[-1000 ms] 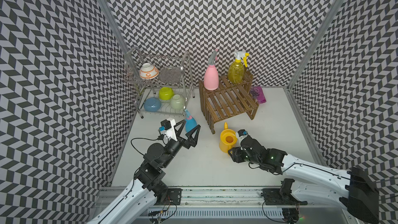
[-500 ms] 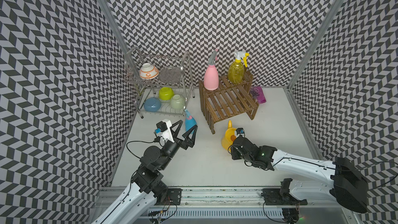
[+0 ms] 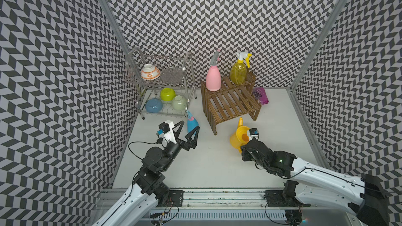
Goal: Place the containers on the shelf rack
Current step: 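Pick up a container from the center of the board.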
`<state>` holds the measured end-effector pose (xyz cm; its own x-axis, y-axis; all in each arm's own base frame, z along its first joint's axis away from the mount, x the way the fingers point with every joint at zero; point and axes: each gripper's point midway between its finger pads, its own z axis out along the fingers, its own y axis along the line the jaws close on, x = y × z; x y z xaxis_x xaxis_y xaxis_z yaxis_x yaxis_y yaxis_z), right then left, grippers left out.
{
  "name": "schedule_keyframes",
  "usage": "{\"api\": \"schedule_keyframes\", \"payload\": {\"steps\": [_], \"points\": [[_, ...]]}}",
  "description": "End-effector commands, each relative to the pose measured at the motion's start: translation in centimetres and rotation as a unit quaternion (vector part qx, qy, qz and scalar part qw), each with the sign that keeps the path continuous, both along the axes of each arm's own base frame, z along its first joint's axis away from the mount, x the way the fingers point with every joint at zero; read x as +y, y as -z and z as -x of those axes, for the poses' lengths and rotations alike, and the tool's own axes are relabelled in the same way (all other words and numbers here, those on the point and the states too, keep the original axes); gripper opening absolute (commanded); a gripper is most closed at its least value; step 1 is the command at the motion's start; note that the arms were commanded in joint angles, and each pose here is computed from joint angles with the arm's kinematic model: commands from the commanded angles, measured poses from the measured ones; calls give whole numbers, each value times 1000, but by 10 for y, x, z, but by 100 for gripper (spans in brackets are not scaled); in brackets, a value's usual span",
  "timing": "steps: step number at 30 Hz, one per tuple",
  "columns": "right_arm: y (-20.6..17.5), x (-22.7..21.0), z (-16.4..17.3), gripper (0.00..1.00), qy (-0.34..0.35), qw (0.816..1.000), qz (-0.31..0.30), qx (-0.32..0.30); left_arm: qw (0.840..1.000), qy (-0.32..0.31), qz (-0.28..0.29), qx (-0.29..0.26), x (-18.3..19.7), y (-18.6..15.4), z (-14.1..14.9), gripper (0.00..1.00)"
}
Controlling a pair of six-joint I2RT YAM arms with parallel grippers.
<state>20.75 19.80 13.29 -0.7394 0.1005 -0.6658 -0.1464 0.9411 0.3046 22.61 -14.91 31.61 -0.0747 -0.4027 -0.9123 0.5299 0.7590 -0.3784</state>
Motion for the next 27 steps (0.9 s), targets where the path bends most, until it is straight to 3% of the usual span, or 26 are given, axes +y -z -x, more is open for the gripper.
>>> {"api": "schedule_keyframes", "payload": {"steps": [1,7,15,22,27], "points": [[-14,-17,-2,0,38,999,-20,-27,1000,-11,-4,-16,3,-5,-2,100],[-58,-30,-1,0,49,993,-70,-82,1000,-11,-10,-21,2,-6,-3,100],[-122,-44,-14,0,63,985,-67,-147,999,-18,-20,-29,3,-8,-4,100],[-158,-47,-71,0,48,985,-89,-140,999,-22,-33,-37,0,-10,-8,100],[-168,-51,-111,0,49,988,-58,-138,997,-28,-44,-50,1,-16,-9,100]]}}
